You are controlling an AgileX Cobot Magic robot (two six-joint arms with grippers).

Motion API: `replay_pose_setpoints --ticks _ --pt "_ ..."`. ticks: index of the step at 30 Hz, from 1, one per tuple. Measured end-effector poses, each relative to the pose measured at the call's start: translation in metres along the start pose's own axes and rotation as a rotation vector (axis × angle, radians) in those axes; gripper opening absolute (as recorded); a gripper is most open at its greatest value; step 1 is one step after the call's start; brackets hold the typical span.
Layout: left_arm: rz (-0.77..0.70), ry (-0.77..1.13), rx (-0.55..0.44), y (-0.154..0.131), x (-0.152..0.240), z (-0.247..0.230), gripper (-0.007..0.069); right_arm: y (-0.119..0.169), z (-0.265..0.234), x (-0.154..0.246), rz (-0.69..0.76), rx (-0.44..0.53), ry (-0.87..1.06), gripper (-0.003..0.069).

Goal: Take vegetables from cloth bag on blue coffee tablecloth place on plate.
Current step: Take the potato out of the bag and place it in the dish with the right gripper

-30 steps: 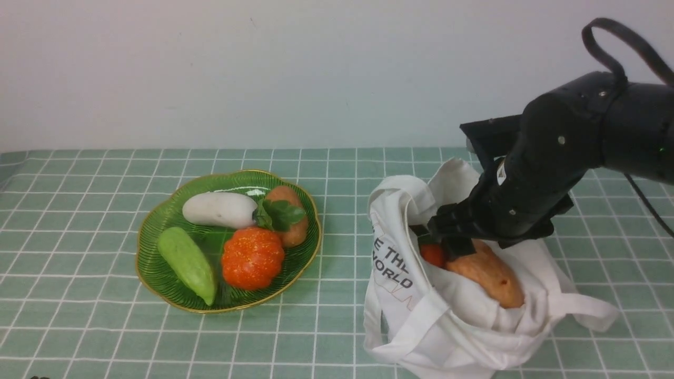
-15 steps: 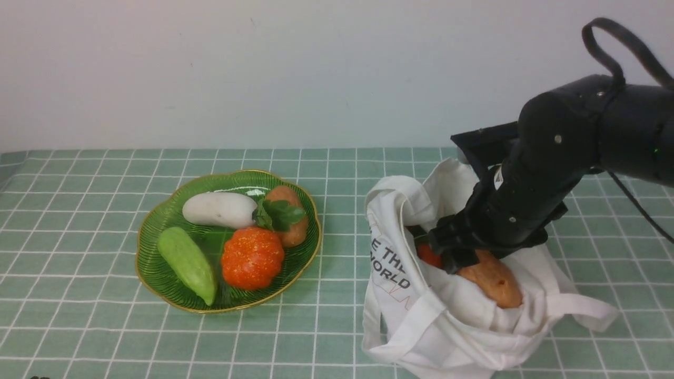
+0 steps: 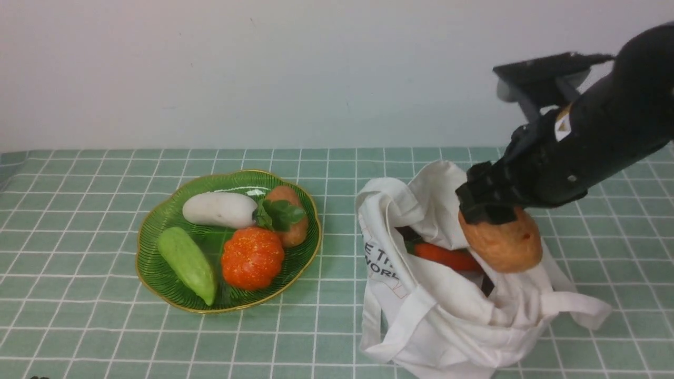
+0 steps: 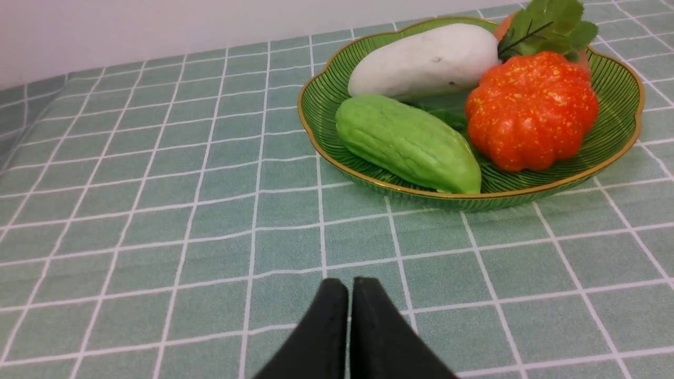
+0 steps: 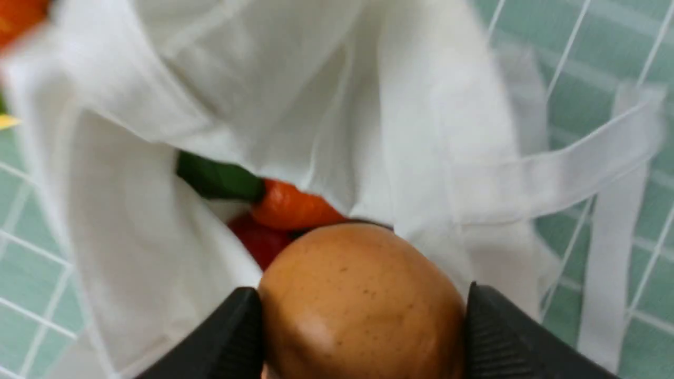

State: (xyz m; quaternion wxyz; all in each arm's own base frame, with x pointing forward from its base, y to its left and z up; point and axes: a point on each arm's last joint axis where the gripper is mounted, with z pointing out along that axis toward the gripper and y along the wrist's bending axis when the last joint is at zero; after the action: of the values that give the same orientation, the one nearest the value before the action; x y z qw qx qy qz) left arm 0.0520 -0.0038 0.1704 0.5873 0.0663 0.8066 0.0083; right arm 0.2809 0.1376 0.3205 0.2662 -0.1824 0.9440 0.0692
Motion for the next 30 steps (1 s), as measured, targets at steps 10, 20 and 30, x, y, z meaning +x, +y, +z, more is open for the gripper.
replay_pose_setpoints --ticks 10,20,30 --pt "0.000 0.000 0.000 0.000 0.000 0.000 -0.0008 0.040 -0.034 -0.030 -0.032 -0.266 -0.232 0.0444" --pt "0.000 0.000 0.000 0.000 0.000 0.000 -0.0008 0.147 0.047 -0.087 -0.291 -0.476 -0.263 0.0444" --pt "0.000 0.000 0.000 0.000 0.000 0.000 -0.0008 0.183 0.150 -0.115 -0.253 -0.537 -0.209 0.0444"
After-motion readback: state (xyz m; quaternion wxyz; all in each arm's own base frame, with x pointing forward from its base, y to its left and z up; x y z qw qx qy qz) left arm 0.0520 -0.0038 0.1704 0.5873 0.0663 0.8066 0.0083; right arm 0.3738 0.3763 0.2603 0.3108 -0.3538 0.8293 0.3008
